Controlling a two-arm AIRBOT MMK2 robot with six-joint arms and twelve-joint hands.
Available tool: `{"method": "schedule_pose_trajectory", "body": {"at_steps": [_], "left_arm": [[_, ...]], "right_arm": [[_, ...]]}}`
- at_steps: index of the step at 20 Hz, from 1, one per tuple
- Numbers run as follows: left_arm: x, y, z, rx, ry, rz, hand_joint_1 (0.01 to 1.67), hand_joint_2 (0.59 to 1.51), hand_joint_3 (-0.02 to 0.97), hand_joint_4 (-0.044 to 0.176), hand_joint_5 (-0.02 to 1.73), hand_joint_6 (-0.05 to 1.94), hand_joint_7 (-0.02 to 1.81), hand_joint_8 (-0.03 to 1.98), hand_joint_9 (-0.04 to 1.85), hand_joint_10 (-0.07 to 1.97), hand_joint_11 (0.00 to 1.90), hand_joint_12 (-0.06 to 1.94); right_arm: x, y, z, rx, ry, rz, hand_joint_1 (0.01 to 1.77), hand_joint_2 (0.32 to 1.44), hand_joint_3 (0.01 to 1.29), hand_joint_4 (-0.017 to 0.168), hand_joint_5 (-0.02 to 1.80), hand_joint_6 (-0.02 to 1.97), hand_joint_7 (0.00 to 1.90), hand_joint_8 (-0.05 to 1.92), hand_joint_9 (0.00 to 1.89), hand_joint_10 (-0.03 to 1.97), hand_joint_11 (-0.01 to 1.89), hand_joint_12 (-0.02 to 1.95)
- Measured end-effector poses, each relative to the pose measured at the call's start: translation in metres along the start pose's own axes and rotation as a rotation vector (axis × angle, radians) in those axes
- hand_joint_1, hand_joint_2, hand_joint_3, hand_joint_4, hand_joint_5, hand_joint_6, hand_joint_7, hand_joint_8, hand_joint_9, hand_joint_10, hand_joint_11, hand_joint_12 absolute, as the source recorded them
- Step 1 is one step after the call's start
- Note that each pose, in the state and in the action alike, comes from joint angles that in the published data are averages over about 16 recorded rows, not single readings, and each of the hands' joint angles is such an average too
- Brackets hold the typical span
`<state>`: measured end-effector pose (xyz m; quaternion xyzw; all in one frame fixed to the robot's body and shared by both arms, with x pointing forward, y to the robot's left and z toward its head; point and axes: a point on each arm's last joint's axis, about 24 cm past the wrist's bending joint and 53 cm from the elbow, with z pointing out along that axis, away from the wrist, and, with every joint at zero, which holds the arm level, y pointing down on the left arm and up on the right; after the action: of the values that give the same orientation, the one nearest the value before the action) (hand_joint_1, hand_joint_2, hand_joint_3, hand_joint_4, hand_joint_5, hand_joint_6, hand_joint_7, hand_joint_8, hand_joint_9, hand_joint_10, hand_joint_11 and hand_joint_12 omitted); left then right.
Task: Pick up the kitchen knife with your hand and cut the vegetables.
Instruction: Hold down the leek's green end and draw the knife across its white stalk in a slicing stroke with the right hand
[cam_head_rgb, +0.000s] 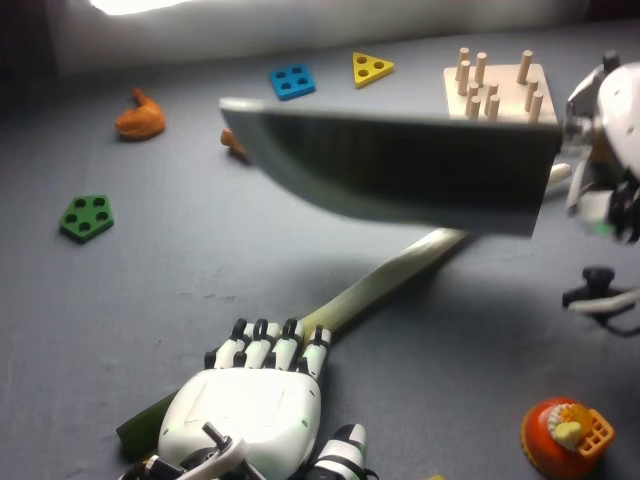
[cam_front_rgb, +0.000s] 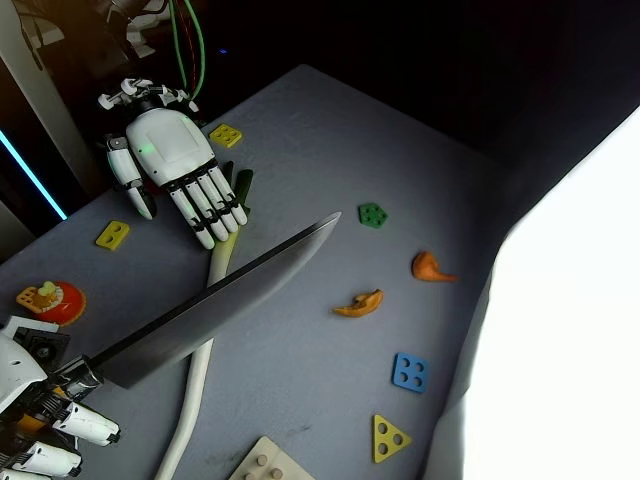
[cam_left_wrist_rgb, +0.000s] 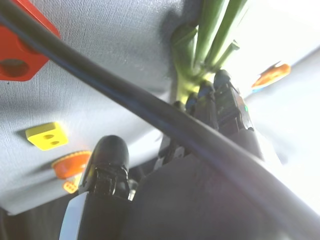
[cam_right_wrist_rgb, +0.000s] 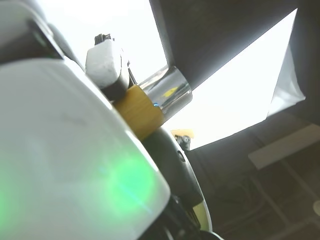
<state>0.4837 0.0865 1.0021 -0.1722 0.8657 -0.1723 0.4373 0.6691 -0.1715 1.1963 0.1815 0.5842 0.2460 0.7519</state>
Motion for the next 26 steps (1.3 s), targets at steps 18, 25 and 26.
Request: {"method": "schedule_pose_trajectory", "body": {"at_steps": [18,25,26], "left_arm": [[0.000,0.000,0.001,0.001,0.001,-0.001,0.02,1.510,0.039,0.001,0.02,0.00,0.00,-0.01,0.02,-0.01,0.02,0.00],[0.000,0.000,0.001,0.000,0.001,-0.001,0.02,1.509,0.048,0.000,0.03,0.00,-0.01,-0.01,0.01,-0.01,0.02,0.00],[0.000,0.000,0.001,0.000,0.001,-0.001,0.02,1.509,0.050,0.000,0.03,0.00,-0.01,-0.01,0.02,-0.01,0.02,0.00]], "right_arm": [[0.007,-0.013,-0.008,-0.072,-0.031,-0.085,1.36,0.58,1.17,0.130,1.25,1.90,1.50,1.75,1.56,1.77,1.56,1.81],[-0.018,-0.025,-0.004,-0.099,-0.053,-0.155,1.44,0.58,1.12,0.167,1.35,1.89,1.50,1.75,1.56,1.77,1.56,1.81],[-0.022,-0.027,-0.004,-0.102,-0.055,-0.164,1.44,0.58,1.12,0.167,1.35,1.89,1.51,1.75,1.56,1.77,1.56,1.81]]}}
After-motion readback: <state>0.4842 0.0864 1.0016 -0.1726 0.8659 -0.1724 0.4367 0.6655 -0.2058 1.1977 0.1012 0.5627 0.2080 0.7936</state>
